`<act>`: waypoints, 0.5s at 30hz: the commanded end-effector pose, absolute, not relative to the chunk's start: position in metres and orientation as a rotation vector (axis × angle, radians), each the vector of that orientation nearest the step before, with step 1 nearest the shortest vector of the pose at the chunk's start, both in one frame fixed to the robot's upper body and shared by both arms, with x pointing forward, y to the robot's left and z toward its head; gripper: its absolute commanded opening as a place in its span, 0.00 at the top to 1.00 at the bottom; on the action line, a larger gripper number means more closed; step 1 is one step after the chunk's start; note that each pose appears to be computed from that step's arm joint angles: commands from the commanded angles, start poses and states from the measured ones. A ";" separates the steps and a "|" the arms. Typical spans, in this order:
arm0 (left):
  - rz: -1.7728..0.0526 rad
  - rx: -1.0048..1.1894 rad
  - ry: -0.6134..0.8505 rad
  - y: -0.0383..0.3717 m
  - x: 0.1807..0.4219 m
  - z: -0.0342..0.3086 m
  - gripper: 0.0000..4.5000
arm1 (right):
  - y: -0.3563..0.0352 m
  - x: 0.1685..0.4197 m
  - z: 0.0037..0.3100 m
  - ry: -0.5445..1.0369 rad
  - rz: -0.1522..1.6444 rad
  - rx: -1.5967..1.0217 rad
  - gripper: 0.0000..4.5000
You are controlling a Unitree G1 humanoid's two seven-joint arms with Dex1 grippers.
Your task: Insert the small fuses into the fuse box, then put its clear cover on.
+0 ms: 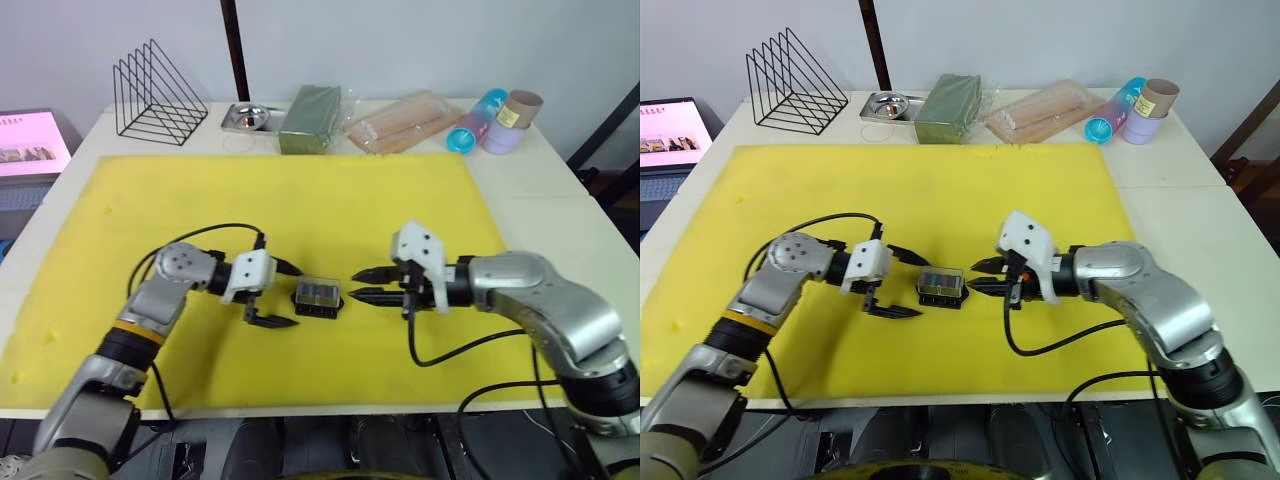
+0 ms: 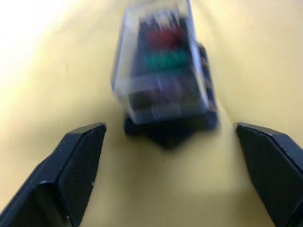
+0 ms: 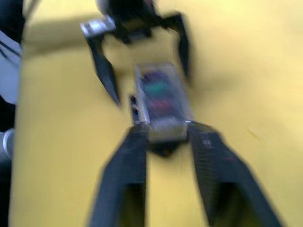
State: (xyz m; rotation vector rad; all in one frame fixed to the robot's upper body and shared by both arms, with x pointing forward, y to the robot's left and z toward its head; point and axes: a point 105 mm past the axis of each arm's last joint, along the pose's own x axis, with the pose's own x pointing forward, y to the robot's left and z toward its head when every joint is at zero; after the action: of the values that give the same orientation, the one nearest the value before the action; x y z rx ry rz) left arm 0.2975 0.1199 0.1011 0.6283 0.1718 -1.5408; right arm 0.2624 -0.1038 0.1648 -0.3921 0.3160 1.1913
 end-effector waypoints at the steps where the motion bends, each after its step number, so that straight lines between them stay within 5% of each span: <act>1: -1.520 0.614 0.154 0.134 0.296 0.130 0.00 | -0.115 0.254 0.181 0.276 1.190 -0.452 0.39; 6: -1.423 0.537 0.169 0.157 0.297 0.175 0.00 | -0.149 0.242 0.188 0.332 1.145 -0.521 0.01; 15: -1.213 0.494 0.323 0.221 0.273 0.214 0.00 | -0.220 0.223 0.198 0.455 0.969 -0.586 0.01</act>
State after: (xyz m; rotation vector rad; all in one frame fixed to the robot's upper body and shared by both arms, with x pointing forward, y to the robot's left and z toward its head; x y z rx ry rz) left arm 0.2750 0.2039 0.1911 0.4888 0.3512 -1.2825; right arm 0.2229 -0.2062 0.1814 -0.5272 0.4857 1.0238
